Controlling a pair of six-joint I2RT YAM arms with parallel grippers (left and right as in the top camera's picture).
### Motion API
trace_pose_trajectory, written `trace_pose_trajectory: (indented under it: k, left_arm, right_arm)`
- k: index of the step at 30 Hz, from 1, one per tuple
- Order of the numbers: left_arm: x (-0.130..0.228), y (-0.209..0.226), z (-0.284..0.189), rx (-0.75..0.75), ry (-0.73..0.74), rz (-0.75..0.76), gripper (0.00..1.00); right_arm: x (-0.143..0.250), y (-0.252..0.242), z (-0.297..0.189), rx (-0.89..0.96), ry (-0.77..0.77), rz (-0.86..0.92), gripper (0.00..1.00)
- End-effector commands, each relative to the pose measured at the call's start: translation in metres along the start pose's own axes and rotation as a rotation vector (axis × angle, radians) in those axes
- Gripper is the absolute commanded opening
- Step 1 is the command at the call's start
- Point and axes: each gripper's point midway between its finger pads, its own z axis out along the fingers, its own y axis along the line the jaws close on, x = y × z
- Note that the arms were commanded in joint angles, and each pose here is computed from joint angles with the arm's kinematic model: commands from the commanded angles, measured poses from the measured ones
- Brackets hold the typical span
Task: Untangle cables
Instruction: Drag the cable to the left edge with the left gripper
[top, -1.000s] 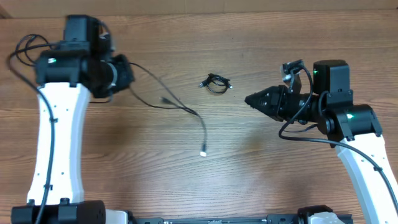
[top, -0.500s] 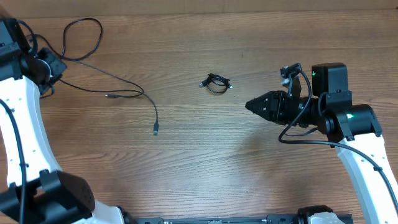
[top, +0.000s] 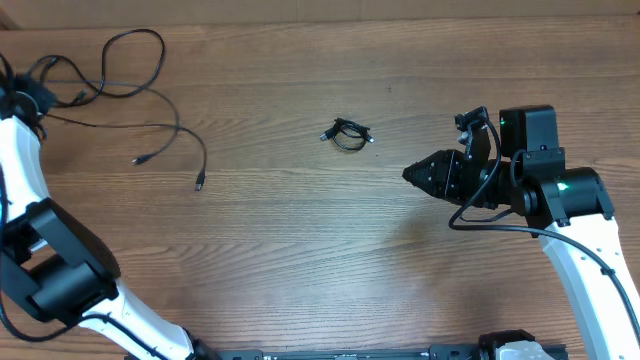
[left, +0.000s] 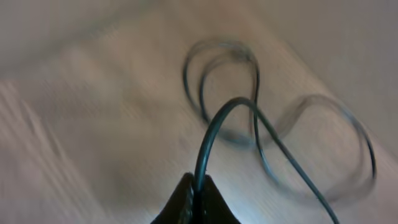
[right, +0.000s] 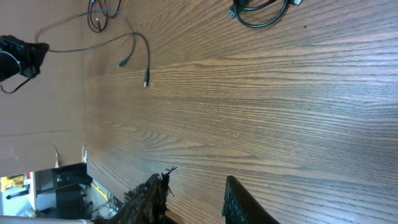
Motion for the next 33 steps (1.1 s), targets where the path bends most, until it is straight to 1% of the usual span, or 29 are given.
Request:
trace_pose_trajectory:
  k: [1,2,3,4,5,6,7,9,10,12,14,15,17,19,20,21,22,23,24,26,27,28,29,31,33]
  left_arm:
    - [-0.007,0.019,0.027,-0.030,-0.039,0.064,0.04]
    - [-0.008,0.030,0.035,-0.056,-0.051,0.054,0.04]
    - [-0.011,0.064,0.048,-0.129,-0.064,0.034,0.12]
    - [-0.007,0.074,0.053,-0.144,-0.050,0.054,0.22]
    - [-0.006,0.079,0.054,-0.155,-0.041,0.082,0.18]
    - [-0.004,0.087,0.056,-0.179,-0.033,0.110,0.18]
    - [-0.003,0.102,0.056,-0.236,-0.026,0.118,0.29]
    - [-0.001,0.118,0.054,-0.287,-0.012,0.110,0.33]
    - [0.001,0.123,0.053,-0.289,-0.003,0.104,0.43]
    - [0.012,0.121,0.054,-0.261,0.046,0.105,0.49]
    - [0.031,0.108,0.055,-0.180,0.127,0.102,0.58]
    - [0.040,0.098,0.056,-0.124,0.163,0.095,0.58]
    - [0.059,0.068,0.056,0.036,0.235,0.075,0.59]
    - [0.071,0.045,0.054,0.153,0.274,0.067,0.60]
    - [0.077,0.035,0.052,0.194,0.292,0.063,0.54]
    - [0.085,0.031,0.053,0.179,0.311,0.048,0.49]
    - [0.089,0.032,0.054,0.145,0.317,0.045,0.49]
    - [0.094,0.037,0.056,0.076,0.317,0.047,0.56]
    - [0.102,0.045,0.058,-0.033,0.311,0.054,0.71]
    - [0.107,0.046,0.059,-0.079,0.309,0.076,0.71]
    - [0.108,0.048,0.059,-0.096,0.307,0.083,0.72]
    - [0.109,0.051,0.059,-0.122,0.303,0.090,0.76]
    - [0.108,0.054,0.059,-0.139,0.299,0.091,0.77]
    - [0.107,0.063,0.058,-0.180,0.292,0.062,0.78]
    - [0.107,0.071,0.058,-0.190,0.298,0.045,0.78]
  right_arm:
    - [-0.005,0.000,0.001,0.009,-0.009,-0.012,0.30]
    - [-0.005,-0.002,0.003,0.011,-0.003,-0.007,0.30]
    - [-0.006,-0.006,0.009,0.019,0.016,0.008,0.30]
    - [-0.006,-0.008,0.011,0.022,0.023,0.014,0.30]
    - [-0.007,-0.009,0.013,0.024,0.025,0.016,0.30]
    - [-0.007,-0.010,0.014,0.024,0.027,0.022,0.30]
    - [-0.008,-0.012,0.017,0.027,0.034,0.039,0.30]
    - [-0.008,-0.015,0.020,0.031,0.043,0.050,0.30]
    - [-0.008,-0.015,0.021,0.032,0.045,0.051,0.30]
    - [-0.008,-0.015,0.021,0.032,0.045,0.051,0.30]
    - [-0.008,-0.015,0.021,0.032,0.045,0.050,0.30]
    - [-0.008,-0.015,0.021,0.032,0.045,0.050,0.30]
    - [-0.008,-0.015,0.021,0.032,0.045,0.051,0.30]
    - [-0.008,-0.015,0.021,0.032,0.046,0.051,0.31]
    - [-0.008,-0.015,0.021,0.032,0.046,0.050,0.31]
    - [-0.008,-0.015,0.021,0.032,0.047,0.049,0.31]
    - [-0.008,-0.015,0.021,0.032,0.047,0.049,0.31]
    - [-0.008,-0.015,0.021,0.032,0.047,0.049,0.31]
    - [-0.007,-0.015,0.021,0.032,0.047,0.047,0.31]
    - [-0.007,-0.015,0.021,0.032,0.049,0.042,0.32]
    - [-0.007,-0.015,0.021,0.033,0.049,0.043,0.34]
    - [-0.007,-0.015,0.021,0.033,0.050,0.043,0.34]
    - [-0.007,-0.015,0.021,0.033,0.050,0.040,0.35]
    - [-0.006,-0.016,0.021,0.034,0.052,0.042,0.34]
    - [-0.006,-0.016,0.021,0.035,0.053,0.043,0.35]
